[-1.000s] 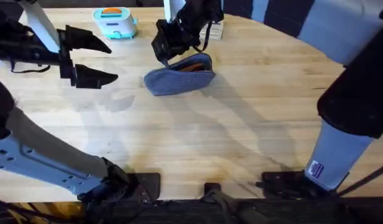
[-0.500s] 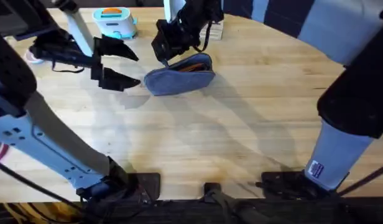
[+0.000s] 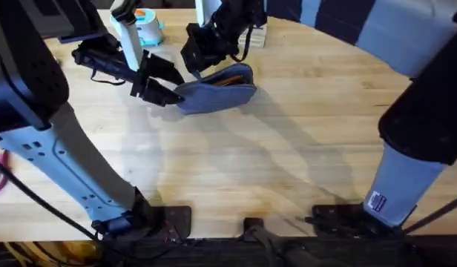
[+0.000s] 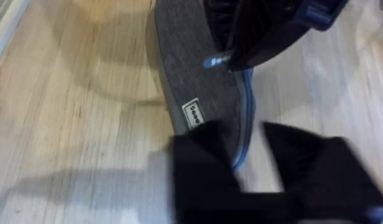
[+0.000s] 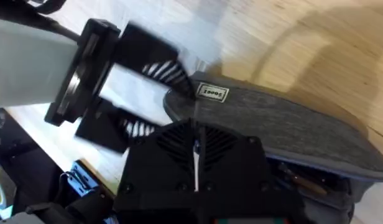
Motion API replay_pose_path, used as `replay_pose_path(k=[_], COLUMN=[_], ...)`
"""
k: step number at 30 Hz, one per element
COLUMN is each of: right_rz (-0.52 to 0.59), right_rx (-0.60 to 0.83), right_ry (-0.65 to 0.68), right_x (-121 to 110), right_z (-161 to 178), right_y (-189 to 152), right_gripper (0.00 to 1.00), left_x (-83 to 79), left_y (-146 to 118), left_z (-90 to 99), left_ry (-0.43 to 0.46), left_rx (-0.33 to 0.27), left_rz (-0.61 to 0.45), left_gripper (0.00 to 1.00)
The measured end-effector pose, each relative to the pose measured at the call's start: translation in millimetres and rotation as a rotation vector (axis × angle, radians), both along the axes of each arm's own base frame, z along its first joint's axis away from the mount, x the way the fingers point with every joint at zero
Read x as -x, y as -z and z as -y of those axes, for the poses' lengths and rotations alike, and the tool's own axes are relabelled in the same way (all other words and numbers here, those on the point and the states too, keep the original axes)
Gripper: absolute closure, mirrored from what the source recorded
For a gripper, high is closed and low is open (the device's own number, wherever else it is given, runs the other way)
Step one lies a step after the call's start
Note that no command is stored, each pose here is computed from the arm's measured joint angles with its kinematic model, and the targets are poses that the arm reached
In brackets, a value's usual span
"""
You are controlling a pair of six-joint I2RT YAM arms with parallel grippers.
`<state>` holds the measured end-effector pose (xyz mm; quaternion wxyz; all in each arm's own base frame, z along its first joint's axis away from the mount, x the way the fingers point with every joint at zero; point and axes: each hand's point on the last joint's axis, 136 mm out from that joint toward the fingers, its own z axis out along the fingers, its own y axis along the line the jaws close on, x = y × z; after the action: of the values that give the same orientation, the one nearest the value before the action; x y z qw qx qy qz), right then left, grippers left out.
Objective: Unzip the bag, pick up the pens from the table one at a time and place them inside, then zip the bag closed.
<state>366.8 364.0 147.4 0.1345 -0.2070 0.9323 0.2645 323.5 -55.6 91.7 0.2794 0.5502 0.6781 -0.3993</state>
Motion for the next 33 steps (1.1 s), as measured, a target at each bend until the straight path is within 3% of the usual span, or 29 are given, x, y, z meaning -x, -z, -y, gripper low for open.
replay_pose_path(k=[2, 3, 4, 9, 22, 23, 33], right_rz=[-0.001, -0.001, -0.001, -0.003, -0.095, -0.105, -0.092], right_rx=[0.001, 0.001, 0.001, 0.001, 0.080, 0.101, 0.156], right_ry=[0.000, 0.000, 0.000, 0.009, 0.135, 0.172, 0.301], right_x=[0, 0, 0, -3, -36, -42, -70], right_z=[0, 0, 0, 4, 92, 111, 172], right_y=[0, 0, 0, 0, 14, 16, 20], right_gripper=[0.971, 0.971, 0.971, 0.971, 0.971, 0.971, 0.969], left_x=[-1.0, -1.6, -1.2, -1.2, -2.1, -1.9, -2.7], left_y=[1, 2, 2, 2, 1, 1, -1], left_z=[-0.6, -0.8, -0.9, -1.1, -0.5, -0.4, 2.2], left_ry=[0.002, 0.004, 0.004, 0.005, 0.001, 0.001, -0.001], left_rx=[-0.005, -0.006, -0.008, -0.009, -0.003, -0.002, 0.009], left_rz=[0.008, 0.014, 0.012, 0.013, 0.015, 0.014, 0.015], left_gripper=[0.848, 0.928, 0.948, 0.956, 0.960, 0.960, 0.960])
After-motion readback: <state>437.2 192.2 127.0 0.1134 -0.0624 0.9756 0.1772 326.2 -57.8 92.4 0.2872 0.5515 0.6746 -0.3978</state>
